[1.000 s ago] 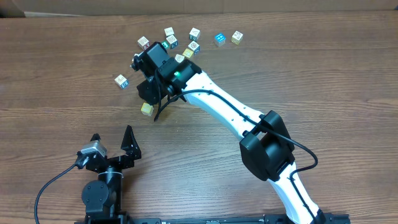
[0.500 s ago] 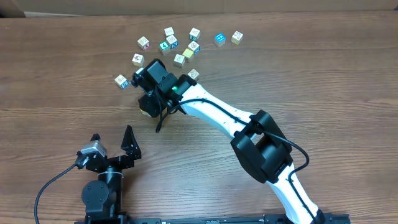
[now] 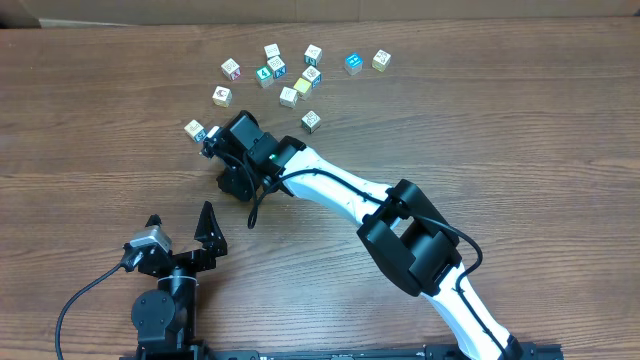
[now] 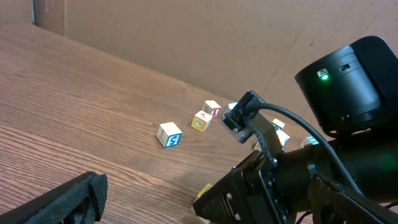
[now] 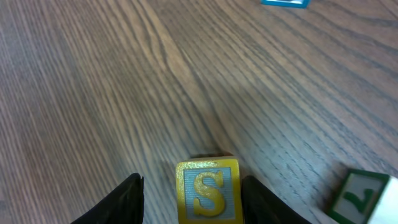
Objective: Form a tower
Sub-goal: 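Close the right gripper on the yellow S block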
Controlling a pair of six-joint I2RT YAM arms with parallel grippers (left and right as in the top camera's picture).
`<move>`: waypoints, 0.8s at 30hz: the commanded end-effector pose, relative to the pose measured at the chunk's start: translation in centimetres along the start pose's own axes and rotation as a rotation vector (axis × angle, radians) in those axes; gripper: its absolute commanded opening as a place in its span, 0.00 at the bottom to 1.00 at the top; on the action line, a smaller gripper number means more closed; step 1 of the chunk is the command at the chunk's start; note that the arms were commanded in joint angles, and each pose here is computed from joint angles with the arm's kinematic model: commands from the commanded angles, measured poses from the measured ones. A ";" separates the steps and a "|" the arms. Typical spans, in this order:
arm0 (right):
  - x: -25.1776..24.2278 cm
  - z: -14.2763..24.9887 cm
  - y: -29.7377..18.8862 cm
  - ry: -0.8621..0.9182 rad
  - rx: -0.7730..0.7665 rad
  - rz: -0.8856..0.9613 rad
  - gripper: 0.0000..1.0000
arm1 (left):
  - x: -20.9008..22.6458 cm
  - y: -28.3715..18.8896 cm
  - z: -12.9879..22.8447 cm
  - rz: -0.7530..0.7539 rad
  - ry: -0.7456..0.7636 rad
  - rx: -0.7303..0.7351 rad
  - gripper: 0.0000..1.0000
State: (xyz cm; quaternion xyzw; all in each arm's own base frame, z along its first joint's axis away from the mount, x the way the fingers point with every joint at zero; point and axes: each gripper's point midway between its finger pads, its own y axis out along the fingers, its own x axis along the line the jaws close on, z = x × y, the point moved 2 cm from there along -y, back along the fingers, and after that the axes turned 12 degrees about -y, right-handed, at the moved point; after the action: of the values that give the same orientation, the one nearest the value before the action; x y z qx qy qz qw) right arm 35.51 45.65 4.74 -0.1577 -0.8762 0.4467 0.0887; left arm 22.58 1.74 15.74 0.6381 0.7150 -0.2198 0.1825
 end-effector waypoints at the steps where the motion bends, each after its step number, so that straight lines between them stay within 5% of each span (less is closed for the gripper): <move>1: 0.0 0.5 0.5 -0.011 0.011 0.002 0.49 | -0.2 0.0 0.0 0.010 -0.006 -0.001 1.00; 24: -0.4 1.3 0.8 -0.008 0.035 0.036 0.50 | -0.2 0.0 0.0 0.011 -0.006 -0.001 1.00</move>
State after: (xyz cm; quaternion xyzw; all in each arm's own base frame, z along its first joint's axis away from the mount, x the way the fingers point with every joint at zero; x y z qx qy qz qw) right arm 35.67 45.10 4.10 -0.1698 -0.8681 0.4595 0.0806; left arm 22.58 1.74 15.74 0.6382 0.7150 -0.2196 0.1824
